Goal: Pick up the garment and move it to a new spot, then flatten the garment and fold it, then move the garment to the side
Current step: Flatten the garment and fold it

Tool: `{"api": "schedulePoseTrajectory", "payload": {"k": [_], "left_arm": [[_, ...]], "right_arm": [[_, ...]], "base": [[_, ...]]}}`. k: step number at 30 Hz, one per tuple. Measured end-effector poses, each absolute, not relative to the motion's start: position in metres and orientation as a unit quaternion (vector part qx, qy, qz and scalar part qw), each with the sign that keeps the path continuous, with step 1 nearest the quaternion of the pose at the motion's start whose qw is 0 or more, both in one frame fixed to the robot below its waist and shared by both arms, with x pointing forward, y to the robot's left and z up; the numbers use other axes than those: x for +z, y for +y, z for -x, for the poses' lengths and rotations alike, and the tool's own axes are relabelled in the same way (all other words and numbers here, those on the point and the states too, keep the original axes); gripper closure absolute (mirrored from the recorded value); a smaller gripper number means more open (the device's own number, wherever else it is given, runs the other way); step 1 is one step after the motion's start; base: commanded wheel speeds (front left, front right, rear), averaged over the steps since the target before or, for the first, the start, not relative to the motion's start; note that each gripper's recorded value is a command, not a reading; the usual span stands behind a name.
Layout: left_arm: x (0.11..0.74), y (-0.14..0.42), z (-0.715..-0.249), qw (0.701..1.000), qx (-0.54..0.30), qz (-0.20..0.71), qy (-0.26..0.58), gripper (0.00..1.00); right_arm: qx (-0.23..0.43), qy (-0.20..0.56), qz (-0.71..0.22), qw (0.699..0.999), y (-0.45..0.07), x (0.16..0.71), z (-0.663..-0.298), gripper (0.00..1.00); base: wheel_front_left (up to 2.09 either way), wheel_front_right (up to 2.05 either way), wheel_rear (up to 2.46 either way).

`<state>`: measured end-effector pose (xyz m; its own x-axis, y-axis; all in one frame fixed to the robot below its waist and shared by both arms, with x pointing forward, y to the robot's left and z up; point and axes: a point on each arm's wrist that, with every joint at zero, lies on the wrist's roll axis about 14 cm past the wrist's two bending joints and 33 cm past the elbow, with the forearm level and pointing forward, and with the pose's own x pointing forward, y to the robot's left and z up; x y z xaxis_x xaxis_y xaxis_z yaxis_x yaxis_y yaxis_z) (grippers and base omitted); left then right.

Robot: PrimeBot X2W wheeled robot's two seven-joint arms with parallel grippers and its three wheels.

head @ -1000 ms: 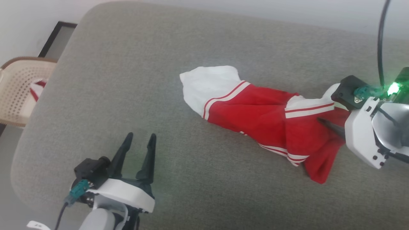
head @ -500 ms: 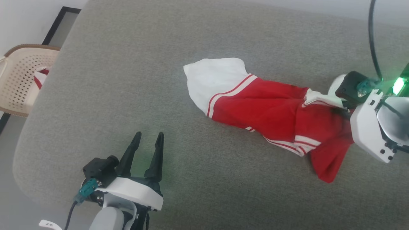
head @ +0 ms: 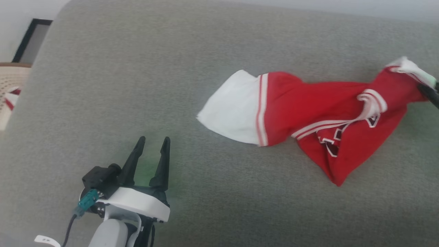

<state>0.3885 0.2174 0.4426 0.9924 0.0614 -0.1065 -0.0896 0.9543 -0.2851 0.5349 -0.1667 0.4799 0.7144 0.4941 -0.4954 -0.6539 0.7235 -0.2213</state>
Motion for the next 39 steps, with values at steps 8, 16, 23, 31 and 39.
{"api": "schedulePoseTrajectory", "payload": {"k": [8, 16, 23, 31, 39], "left_arm": [[0.436, 0.204, -0.403, 0.989, 0.005, 0.137, 0.058, 0.0], [0.437, 0.195, -0.42, 0.991, -0.03, 0.121, 0.057, 0.0], [0.437, 0.181, -0.434, 0.99, -0.057, 0.119, 0.055, 0.0], [0.434, 0.169, -0.433, 0.987, -0.064, 0.134, 0.059, 0.0], [0.429, 0.158, -0.428, 0.983, -0.063, 0.157, 0.07, 0.0]], "right_arm": [[0.217, 0.192, 0.131, 0.948, -0.232, 0.431, -0.507, 1.0], [0.14, 0.19, 0.074, 0.969, -0.251, 0.399, -0.473, 0.16], [0.093, 0.167, 0.072, 0.979, -0.277, 0.409, -0.452, 0.0], [0.156, 0.172, 0.146, 0.962, -0.262, 0.46, -0.462, 0.0], [0.198, 0.238, 0.207, 0.928, -0.246, 0.513, -0.502, 0.0]], "base": [[0.0, 0.0, 0.0], [0.0, 0.0, 0.0], [0.0, 0.0, 0.0], [0.0, 0.0, 0.0], [0.0, 0.0, 0.0]]}}
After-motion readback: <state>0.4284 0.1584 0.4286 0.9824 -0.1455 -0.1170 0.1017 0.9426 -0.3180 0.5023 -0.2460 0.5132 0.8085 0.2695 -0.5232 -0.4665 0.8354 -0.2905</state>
